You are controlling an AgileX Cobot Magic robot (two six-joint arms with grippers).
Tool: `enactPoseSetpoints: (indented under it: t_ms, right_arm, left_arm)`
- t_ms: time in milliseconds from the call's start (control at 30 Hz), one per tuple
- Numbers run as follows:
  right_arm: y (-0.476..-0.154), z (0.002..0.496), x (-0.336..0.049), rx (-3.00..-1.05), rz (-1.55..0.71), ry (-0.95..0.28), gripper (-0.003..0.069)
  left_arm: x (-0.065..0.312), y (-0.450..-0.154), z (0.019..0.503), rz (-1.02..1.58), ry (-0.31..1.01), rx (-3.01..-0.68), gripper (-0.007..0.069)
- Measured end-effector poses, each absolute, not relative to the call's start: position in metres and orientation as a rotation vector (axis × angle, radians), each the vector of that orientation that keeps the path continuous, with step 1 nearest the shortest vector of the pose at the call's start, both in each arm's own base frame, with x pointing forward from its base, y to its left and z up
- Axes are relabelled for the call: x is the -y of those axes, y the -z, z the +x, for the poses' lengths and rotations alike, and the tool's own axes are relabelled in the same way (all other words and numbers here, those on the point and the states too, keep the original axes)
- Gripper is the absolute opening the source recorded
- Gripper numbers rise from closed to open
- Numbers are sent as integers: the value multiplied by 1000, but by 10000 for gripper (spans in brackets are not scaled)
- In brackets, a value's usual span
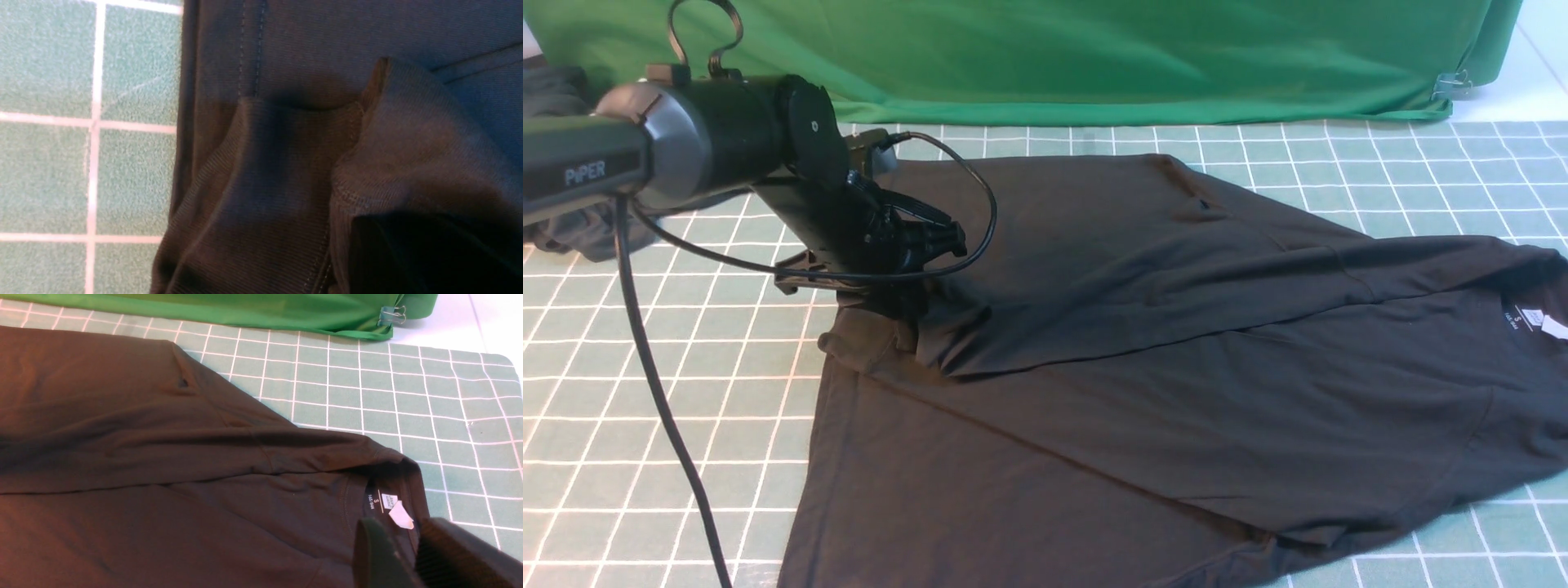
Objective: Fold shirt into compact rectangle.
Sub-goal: 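Fold the left side of the dark shirt inward over its body with the left gripper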
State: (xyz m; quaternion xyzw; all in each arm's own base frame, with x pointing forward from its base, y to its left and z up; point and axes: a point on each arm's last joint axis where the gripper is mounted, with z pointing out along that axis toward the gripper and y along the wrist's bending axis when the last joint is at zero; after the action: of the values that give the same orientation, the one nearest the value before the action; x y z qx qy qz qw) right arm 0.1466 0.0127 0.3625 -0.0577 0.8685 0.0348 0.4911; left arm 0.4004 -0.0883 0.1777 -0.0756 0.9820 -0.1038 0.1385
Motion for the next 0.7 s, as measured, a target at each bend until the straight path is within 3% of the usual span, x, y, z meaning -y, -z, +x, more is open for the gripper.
enactPoseSetpoints:
  t_ms: [267, 433, 600, 700]
  right_arm:
    - [-362, 147, -13, -2110, -140, -86, 155]
    - [-362, 147, -13, -2110, -140, -86, 155]
    - [-362, 147, -13, -2110, -140, -86, 155]
    - [-362, 147, -13, -2110, -140, -86, 155]
  left_arm:
    - [85, -178, 399, -183, 244, -2849, 286]
    - [87, -162, 400, -224, 267, -2898, 353]
    - [88, -159, 402, -233, 280, -2898, 338]
    - [89, -163, 405, -218, 273, -2899, 265]
